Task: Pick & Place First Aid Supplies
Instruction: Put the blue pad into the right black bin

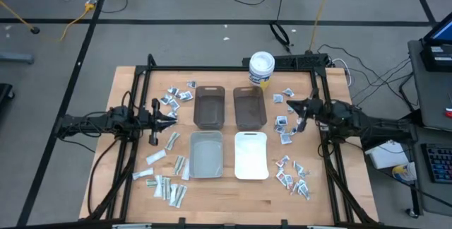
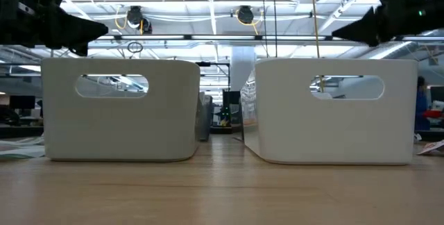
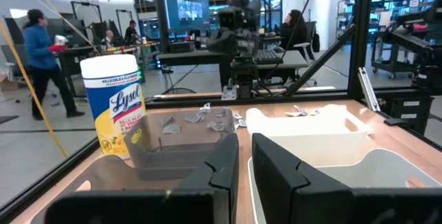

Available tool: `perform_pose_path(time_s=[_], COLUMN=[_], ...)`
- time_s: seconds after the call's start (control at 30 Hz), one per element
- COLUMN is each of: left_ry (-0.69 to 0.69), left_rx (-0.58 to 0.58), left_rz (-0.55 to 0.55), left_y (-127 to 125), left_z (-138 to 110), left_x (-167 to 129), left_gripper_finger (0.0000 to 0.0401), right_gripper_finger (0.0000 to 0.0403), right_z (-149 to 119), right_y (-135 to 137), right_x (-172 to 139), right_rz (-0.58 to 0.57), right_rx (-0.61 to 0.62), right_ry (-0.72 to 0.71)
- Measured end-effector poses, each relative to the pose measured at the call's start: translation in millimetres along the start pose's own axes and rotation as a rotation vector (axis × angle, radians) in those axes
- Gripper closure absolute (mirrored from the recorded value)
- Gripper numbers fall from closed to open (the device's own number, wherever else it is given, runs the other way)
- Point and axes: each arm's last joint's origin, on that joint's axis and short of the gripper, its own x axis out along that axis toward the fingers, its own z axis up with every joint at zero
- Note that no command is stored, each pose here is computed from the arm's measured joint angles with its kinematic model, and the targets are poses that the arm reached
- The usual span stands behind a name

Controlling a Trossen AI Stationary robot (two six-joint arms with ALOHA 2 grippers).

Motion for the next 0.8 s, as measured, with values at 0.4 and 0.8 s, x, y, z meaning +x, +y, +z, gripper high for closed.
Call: perform_pose_path(time_s=[0.4, 0.8], left_ry=[0.000, 0.000], left_rx=[0.000, 0.000], left_rz=[0.000, 0.000], left_y=[0.0, 0.0], left_z=[0.0, 0.0], left_x=[0.0, 0.0], left_gripper_finger=[0.0354, 0.0354], right_gripper_finger=[0.0394, 0.0394], right_z=[57.6, 88.2], right_y=[-6.4, -5.8], right_x=[1.5, 0.3], right_rz=[-0.072, -0.011], right_rx=[0.100, 0.474], right_ry=[0.117, 0.305])
